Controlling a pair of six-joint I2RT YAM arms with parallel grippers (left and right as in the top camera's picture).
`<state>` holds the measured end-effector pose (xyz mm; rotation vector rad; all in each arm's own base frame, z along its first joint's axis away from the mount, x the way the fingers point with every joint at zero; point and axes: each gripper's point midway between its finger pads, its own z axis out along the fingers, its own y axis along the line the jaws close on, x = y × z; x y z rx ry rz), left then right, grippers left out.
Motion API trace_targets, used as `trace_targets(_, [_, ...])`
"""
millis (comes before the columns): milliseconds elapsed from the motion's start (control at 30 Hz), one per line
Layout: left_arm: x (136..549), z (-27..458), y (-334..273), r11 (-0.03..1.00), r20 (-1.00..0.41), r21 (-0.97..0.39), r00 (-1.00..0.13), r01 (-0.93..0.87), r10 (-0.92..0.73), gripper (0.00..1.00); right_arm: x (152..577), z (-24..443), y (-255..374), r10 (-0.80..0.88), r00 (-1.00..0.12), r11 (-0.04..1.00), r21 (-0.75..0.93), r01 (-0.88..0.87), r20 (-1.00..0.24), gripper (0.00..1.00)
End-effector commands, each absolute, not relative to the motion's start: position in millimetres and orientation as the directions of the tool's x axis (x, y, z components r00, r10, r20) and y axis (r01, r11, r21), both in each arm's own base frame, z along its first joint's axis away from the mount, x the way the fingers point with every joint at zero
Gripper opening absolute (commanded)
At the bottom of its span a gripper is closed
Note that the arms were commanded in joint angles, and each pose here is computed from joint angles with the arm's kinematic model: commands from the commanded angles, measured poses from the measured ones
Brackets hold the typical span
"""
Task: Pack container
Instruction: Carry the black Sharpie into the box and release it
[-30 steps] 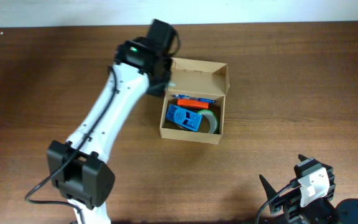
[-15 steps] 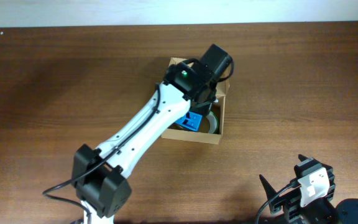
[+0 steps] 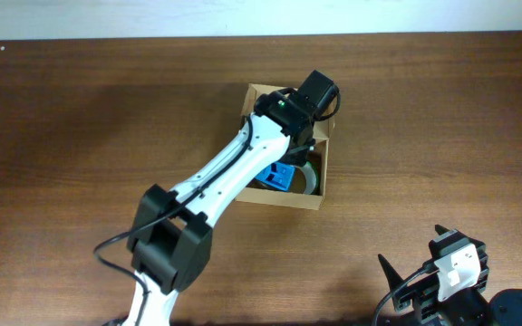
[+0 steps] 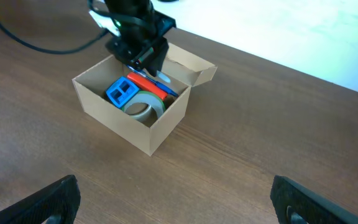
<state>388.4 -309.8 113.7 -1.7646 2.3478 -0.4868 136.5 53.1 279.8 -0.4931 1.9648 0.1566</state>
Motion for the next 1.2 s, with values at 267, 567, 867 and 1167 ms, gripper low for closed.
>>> trace_targets(267, [402.5, 91.2, -315.0, 0.23, 0.059, -0.358, -0.267, -0.905, -0.962, 0.15, 137.0, 280.0, 50.6, -0.26, -0.361, 0.914, -0.107, -0.392, -0.896, 0.99])
trace_targets(567, [403.0, 93.4, -315.9, 0.228, 0.063, -0.365, -0.268, -0.903, -0.961, 0.24, 137.0, 280.0, 50.6, -0.26, -0.361, 0.914, -0.107, -0.392, -0.896, 0.99])
trace_targets(867, [383.7, 167.3, -296.6, 0.337, 0.028, -0.431, -0.386, -0.837, -0.922, 0.72, 137.0, 280.0, 50.6, -0.259, -0.361, 0.914, -0.107, -0.392, -0.896, 0.99])
trace_targets(1167, [338.6, 260.0, -231.1, 0.716, -0.217, -0.43, -0.707, -0.549, -0.673, 1.0, 137.0, 280.0, 50.6, -0.259, -0.361, 0.914, -0.107, -0.392, -0.896, 0.99])
